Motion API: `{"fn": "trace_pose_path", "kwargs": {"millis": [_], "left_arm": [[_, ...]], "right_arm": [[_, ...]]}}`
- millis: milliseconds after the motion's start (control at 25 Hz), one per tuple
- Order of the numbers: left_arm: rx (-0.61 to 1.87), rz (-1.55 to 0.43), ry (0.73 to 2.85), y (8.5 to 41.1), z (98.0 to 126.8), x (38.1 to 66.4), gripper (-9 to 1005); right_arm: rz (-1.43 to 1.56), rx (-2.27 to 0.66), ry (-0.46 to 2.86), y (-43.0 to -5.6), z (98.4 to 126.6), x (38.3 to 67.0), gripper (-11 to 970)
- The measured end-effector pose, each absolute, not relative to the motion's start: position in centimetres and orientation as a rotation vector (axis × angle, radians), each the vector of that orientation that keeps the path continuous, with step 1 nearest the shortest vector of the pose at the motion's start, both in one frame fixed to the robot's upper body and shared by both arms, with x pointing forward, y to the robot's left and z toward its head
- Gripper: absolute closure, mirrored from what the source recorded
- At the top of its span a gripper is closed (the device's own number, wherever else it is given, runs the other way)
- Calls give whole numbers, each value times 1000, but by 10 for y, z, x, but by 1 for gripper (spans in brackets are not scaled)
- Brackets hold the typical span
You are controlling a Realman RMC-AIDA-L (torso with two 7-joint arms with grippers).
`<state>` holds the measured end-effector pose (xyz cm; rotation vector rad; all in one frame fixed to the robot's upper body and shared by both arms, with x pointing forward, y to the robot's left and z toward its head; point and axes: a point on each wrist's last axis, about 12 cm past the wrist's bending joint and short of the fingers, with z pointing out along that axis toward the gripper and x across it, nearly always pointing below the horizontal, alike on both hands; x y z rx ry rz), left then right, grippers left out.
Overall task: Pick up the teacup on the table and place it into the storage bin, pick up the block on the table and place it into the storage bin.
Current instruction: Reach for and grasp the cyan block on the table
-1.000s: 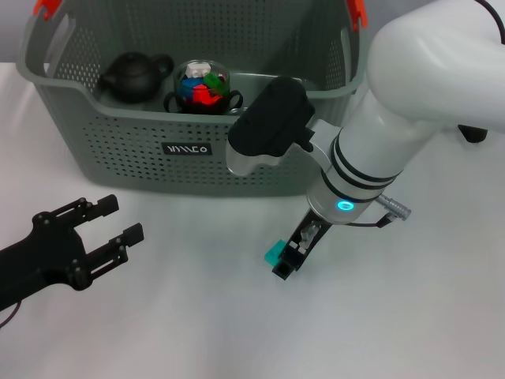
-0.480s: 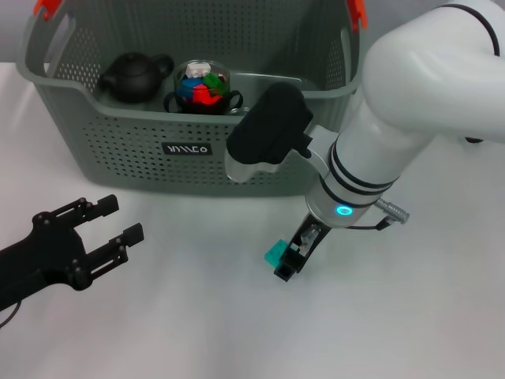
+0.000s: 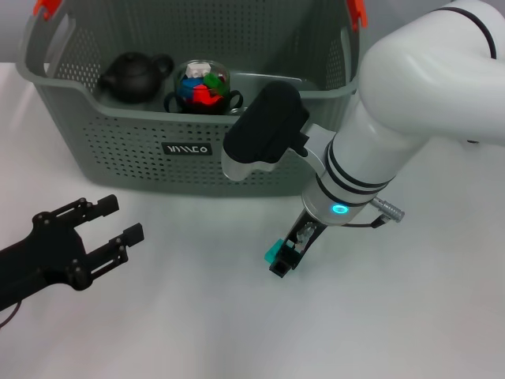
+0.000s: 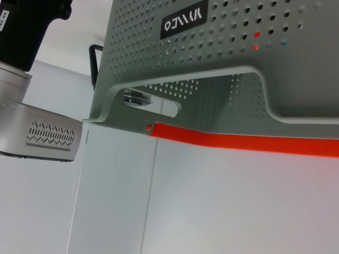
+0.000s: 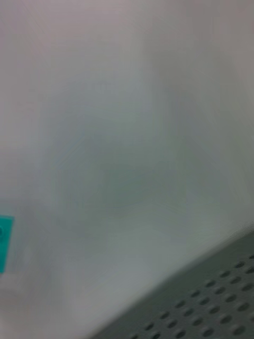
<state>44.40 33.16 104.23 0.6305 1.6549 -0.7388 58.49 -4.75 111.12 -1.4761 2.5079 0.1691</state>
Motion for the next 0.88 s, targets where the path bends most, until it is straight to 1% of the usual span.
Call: {"fn": "trace_pose_path", "kwargs": {"millis": [160, 360, 800, 880], "left_arm": [[632, -738, 1654, 332, 1043, 444, 386], [632, -738, 1654, 332, 1043, 445, 386], [631, -737, 1655, 332, 1043, 444, 387], [631, -737, 1655, 332, 1043, 444, 387]], "right_arm": [[166, -1481, 2506, -47, 1111, 585, 318], [158, -1486, 2509, -48, 1109, 584, 352], [155, -1489, 2514, -49, 1109, 584, 536], [155, -1486, 2516, -49, 1109, 584, 533]]}}
